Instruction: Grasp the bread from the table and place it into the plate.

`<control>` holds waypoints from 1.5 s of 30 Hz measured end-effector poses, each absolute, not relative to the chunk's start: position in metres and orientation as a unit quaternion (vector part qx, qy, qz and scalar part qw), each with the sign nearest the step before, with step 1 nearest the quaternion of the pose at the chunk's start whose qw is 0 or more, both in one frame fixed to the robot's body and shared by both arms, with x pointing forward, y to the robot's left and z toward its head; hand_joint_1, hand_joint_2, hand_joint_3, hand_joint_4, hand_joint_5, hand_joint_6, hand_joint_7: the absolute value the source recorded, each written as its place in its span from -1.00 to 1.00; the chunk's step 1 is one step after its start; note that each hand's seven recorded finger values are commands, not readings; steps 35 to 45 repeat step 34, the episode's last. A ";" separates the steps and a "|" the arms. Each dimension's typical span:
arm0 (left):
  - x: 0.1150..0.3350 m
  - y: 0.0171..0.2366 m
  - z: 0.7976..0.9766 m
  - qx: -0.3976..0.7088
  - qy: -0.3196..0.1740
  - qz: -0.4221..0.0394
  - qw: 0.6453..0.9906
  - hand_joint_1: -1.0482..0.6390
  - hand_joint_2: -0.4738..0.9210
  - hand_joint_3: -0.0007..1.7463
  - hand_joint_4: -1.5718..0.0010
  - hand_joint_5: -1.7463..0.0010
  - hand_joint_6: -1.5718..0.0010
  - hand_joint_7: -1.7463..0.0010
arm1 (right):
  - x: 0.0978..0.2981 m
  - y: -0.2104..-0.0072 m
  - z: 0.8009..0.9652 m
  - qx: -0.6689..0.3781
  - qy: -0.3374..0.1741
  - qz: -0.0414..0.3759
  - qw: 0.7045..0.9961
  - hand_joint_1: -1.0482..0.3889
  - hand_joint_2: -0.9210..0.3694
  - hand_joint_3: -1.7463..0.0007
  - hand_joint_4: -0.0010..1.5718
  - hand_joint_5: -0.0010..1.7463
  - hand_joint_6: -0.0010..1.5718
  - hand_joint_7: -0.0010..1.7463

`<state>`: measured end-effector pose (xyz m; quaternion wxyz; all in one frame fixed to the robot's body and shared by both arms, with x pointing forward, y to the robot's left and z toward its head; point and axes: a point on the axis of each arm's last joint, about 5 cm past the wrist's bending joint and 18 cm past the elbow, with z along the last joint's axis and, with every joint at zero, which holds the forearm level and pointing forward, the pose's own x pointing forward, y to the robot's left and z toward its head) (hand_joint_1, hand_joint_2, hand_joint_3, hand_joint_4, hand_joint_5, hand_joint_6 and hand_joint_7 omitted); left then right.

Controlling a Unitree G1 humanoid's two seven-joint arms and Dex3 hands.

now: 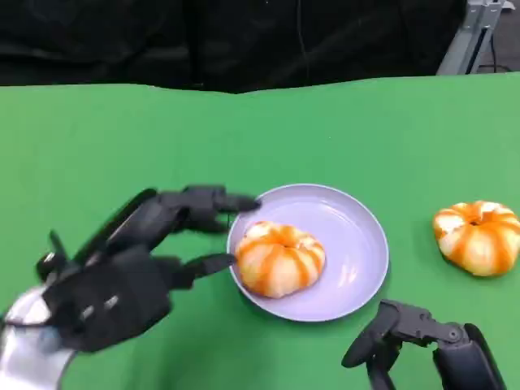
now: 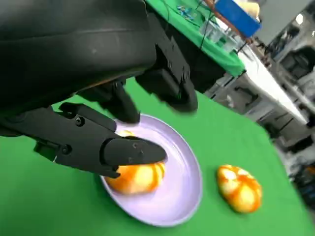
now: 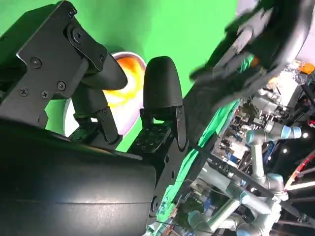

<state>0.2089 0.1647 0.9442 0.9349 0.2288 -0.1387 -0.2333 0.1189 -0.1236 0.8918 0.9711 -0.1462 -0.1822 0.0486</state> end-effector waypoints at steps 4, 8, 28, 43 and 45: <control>0.179 0.167 0.929 0.158 -0.113 -0.174 0.965 0.27 0.32 0.44 -0.08 -0.71 -0.10 -0.29 | 0.119 -0.124 0.892 -0.145 -0.182 0.049 0.971 0.56 0.12 -0.69 0.11 0.76 0.12 0.42; 0.154 0.166 0.917 0.109 -0.084 -0.116 0.984 0.18 0.31 0.54 -0.08 -0.94 -0.03 -0.59 | 0.119 -0.126 0.892 -0.148 -0.181 0.047 0.971 0.56 0.12 -0.68 0.10 0.75 0.13 0.41; 0.136 0.173 0.897 0.035 -0.101 -0.100 0.989 0.13 0.15 0.70 -0.08 -1.00 -0.04 -0.81 | 0.116 -0.135 0.891 -0.156 -0.178 0.044 0.970 0.54 0.10 -0.67 0.09 0.75 0.13 0.43; 0.138 0.173 0.895 0.036 -0.108 -0.101 0.988 0.18 0.11 0.74 -0.10 -1.00 -0.06 -0.80 | 0.116 -0.135 0.891 -0.157 -0.178 0.044 0.970 0.55 0.10 -0.67 0.08 0.75 0.12 0.43; 0.138 0.173 0.895 0.036 -0.108 -0.101 0.988 0.18 0.11 0.74 -0.10 -1.00 -0.06 -0.80 | 0.116 -0.135 0.891 -0.157 -0.178 0.044 0.970 0.55 0.10 -0.67 0.08 0.75 0.12 0.43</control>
